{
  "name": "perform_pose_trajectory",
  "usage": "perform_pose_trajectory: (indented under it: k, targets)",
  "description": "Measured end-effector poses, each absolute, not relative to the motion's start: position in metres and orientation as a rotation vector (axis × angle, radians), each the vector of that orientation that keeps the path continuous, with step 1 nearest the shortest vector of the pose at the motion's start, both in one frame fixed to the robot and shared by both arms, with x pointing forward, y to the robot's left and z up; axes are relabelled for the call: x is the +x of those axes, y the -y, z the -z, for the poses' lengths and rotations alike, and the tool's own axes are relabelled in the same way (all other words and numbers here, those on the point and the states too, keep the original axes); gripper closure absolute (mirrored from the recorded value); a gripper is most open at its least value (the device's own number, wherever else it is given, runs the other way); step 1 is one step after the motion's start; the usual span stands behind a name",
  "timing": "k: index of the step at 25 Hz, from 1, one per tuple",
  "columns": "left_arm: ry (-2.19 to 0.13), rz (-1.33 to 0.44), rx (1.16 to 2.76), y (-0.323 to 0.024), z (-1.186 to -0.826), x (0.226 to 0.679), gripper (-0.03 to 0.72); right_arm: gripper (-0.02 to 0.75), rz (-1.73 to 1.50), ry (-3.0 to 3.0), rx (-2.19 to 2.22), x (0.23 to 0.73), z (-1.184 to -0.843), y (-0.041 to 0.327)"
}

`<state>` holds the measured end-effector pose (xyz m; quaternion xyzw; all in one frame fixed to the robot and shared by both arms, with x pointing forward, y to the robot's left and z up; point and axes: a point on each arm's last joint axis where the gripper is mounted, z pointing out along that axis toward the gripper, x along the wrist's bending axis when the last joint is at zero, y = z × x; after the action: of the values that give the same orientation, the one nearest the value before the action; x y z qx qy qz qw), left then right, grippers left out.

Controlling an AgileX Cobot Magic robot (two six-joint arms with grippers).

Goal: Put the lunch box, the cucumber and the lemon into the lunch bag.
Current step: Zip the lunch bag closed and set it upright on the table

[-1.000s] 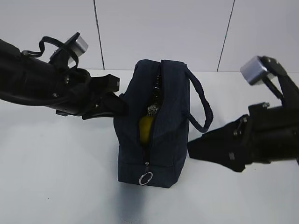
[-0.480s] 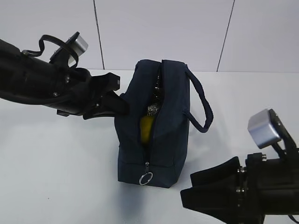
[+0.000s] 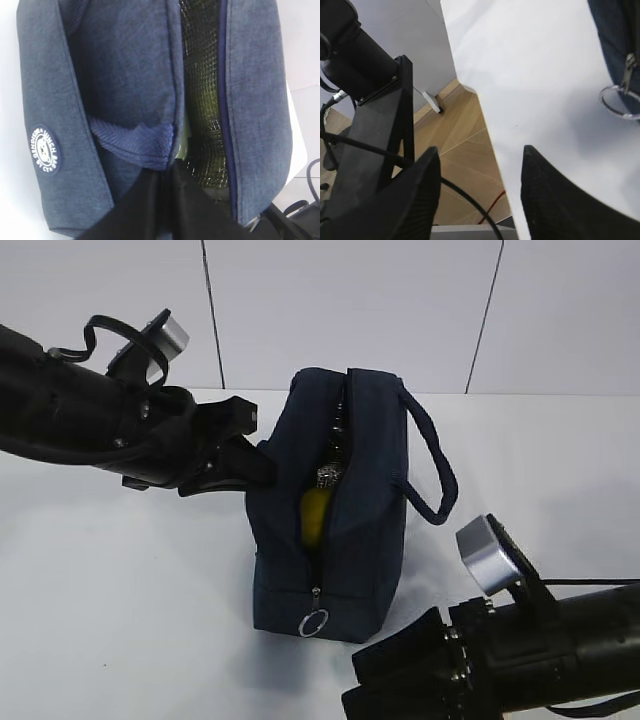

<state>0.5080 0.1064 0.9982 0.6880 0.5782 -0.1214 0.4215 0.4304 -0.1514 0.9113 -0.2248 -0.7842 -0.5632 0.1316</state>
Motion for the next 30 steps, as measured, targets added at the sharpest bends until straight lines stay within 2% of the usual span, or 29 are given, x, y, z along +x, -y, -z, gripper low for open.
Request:
perform_pose_trajectory:
  k: [17, 30]
  targets:
    - [-1.463, 0.326, 1.699, -0.105, -0.998, 0.508, 0.678, 0.326, 1.696, 2.431, -0.584, 0.465, -0.92, 0.144]
    - [-1.537, 0.428, 1.582, -0.1, -0.994, 0.512, 0.678, 0.326, 1.553, 2.597, -0.629, 0.481, -0.895, 0.146]
